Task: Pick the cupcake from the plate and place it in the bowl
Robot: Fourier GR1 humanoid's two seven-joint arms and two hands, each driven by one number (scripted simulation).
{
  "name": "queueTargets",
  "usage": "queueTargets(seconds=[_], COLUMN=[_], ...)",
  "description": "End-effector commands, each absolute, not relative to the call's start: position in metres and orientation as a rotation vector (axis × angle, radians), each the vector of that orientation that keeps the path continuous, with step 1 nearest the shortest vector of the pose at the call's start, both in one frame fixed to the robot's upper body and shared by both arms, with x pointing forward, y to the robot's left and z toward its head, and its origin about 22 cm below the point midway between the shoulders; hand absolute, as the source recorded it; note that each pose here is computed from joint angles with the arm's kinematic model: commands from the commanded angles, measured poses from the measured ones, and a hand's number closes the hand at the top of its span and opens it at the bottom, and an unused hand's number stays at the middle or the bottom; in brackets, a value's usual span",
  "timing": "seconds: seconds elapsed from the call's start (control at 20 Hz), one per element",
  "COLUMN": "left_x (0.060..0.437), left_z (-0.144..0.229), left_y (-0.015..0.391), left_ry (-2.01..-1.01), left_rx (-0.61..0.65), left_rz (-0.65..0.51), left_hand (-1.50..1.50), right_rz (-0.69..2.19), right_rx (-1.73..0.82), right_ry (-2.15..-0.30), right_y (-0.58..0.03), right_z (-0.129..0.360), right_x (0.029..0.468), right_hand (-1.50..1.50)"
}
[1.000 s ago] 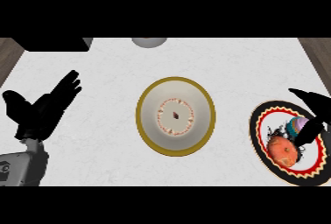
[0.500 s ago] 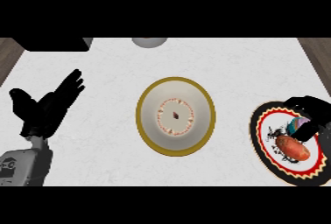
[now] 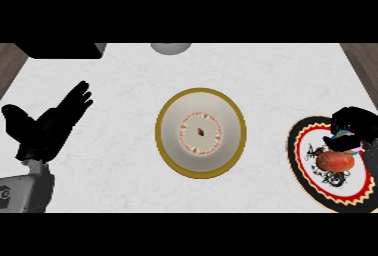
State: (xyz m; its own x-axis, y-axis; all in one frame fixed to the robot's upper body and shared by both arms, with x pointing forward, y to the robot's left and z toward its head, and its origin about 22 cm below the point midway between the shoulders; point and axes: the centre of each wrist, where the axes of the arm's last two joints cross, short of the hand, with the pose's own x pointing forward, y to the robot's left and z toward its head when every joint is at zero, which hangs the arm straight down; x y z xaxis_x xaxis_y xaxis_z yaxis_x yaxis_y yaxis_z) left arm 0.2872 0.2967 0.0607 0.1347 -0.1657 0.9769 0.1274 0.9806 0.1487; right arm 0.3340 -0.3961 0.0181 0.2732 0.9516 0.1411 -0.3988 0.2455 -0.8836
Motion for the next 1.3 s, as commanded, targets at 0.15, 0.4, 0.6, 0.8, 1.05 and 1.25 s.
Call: queueTargets(seconds=[0.15,0.4,0.6,0.8,1.05,1.25], left_x=[0.287,0.276,0.272,0.274,0.269,0.275], left_z=[0.062,0.047,0.051,0.057,0.05,0.056], left_y=[0.299,0.313,0.322,0.328,0.323,0.321], left_ry=[-1.417,-1.396,-1.386,-1.396,-1.387,-1.4], left_rx=[0.013,0.064,0.101,0.102,0.088,0.074], left_rz=[-0.203,-0.168,-0.128,-0.14,-0.154,-0.164], left_hand=[0.0,0.0,0.0,0.0,0.0,0.0], right_rz=[1.101,0.965,0.897,0.866,0.833,0.818], right_rx=[-0.839,-0.836,-0.853,-0.905,-0.962,-1.011], right_ry=[-0.872,-0.804,-0.785,-0.901,-0.999,-1.012], right_y=[-0.388,-0.317,-0.296,-0.256,-0.227,-0.201], right_z=[0.022,-0.035,-0.06,-0.034,0.014,0.071], right_x=[0.343,0.27,0.214,0.182,0.124,0.094], right_hand=[1.5,1.5,1.5,1.5,1.5,1.5])
